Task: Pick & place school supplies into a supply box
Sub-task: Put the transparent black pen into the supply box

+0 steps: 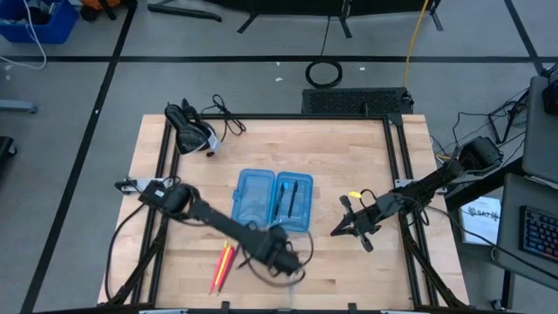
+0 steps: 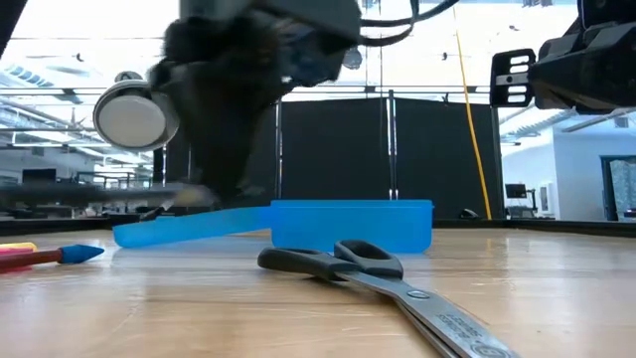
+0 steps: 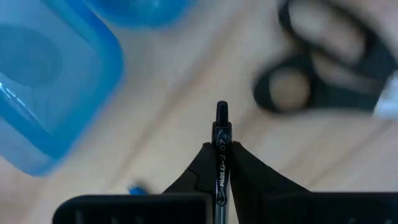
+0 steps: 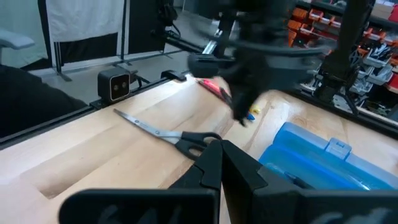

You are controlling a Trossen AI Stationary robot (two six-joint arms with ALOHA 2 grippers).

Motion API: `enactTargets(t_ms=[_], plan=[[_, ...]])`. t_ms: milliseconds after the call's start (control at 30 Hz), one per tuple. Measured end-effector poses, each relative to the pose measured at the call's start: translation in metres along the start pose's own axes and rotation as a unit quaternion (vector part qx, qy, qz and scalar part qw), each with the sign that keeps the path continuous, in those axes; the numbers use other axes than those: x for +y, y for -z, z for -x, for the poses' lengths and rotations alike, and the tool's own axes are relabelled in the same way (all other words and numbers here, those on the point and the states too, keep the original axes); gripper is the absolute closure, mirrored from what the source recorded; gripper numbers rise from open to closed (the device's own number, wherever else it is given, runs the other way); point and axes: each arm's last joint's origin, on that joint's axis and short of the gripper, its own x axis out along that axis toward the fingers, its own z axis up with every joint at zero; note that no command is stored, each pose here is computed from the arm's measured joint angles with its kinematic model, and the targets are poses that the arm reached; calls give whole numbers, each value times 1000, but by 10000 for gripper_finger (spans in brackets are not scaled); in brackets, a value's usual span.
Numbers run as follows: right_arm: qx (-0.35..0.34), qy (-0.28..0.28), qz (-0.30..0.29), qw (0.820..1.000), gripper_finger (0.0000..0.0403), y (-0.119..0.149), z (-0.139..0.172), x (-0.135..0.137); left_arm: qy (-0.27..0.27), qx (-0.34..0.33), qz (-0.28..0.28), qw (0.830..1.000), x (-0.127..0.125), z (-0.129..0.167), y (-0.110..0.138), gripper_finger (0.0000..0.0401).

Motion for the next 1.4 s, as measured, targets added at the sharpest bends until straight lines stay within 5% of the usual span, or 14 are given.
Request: enactTargets(t_ms=[200,367,667,967,1267,1400], plan=[[-11,2,-13,1000,403,-2,0,-1,32,-63,38,997,44,46,-45,378],[-8,2,-12,1000,403,-2,0,0,93,-118,151,977,88,75,-94,378],[-13,3,-13,1000,403,-3,0,-1,149,-174,226,947,116,44,-160,378],[-17,4,-12,1000,403,-3,0,-1,144,-165,261,940,120,-11,-165,378],[-27,6,-12,1000,403,-5,0,-1,114,-130,269,947,126,-38,-152,378],[-27,6,-14,1000,403,-5,0,-1,121,-127,258,950,125,-38,-152,346]])
